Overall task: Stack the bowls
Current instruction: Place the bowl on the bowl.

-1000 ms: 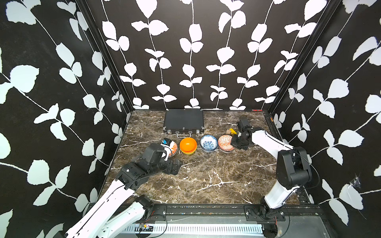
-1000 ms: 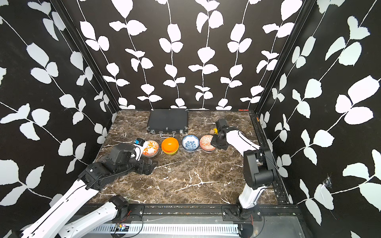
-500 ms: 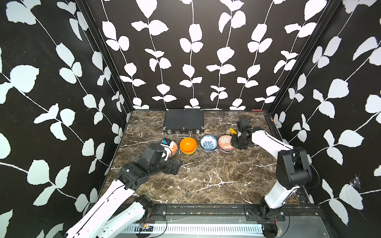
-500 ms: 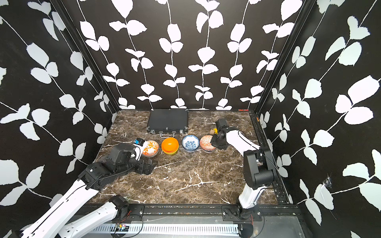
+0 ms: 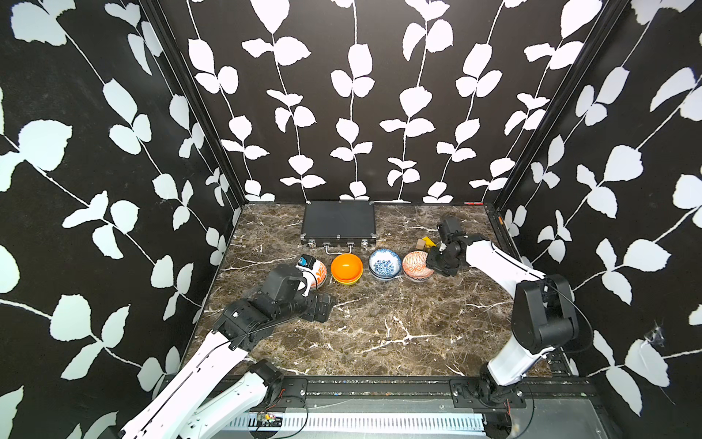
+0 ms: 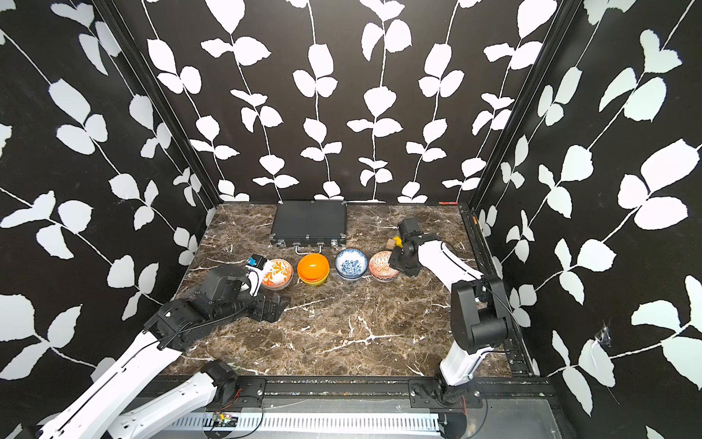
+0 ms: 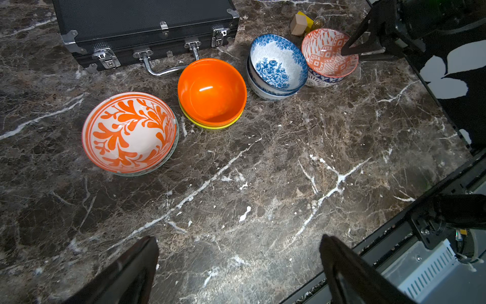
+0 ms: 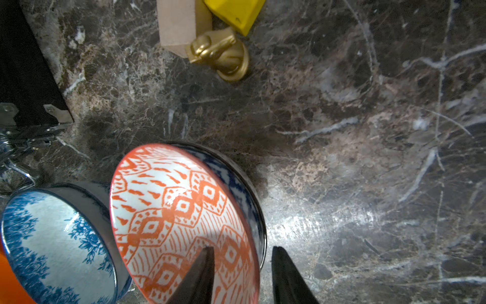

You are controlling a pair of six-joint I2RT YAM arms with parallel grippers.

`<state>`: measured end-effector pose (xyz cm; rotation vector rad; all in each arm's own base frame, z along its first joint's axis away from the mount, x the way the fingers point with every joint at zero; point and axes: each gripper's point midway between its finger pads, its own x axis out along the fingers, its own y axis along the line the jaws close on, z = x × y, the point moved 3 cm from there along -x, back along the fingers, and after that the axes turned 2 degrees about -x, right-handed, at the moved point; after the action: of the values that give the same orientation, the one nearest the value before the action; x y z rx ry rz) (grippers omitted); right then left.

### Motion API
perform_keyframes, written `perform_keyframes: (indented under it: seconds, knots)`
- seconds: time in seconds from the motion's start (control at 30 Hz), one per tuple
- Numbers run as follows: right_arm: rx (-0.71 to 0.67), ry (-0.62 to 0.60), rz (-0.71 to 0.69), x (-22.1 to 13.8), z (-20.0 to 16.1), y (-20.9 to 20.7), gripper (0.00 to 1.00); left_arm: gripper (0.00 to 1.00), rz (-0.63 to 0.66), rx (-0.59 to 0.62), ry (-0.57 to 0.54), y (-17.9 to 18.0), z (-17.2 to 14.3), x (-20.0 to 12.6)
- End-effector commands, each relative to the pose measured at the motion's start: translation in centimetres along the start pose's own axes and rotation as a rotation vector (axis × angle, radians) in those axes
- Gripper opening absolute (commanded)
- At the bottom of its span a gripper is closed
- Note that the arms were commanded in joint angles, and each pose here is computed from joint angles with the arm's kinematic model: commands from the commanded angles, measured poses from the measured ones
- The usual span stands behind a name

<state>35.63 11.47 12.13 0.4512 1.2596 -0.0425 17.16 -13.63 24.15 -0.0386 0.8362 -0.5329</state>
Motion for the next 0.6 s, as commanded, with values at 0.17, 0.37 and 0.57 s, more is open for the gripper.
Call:
perform_keyframes:
  seconds: [0.17,0.37,0.57]
  knots:
    - [0.007,-0.023,-0.024,-1.4,-0.6,-0.6,0.33,0.99,0.003,0.007,-0.016,0.1,0.1,-0.3]
    - [0.012,-0.024,-0.042,-1.4,-1.0,-1.2,0.22,0.99,0.005,0.007,-0.018,0.1,0.1,-0.3]
    - [0.018,-0.022,-0.043,-1.1,-1.2,-1.3,0.11,0.99,0.004,0.006,-0.018,0.1,0.1,-0.3]
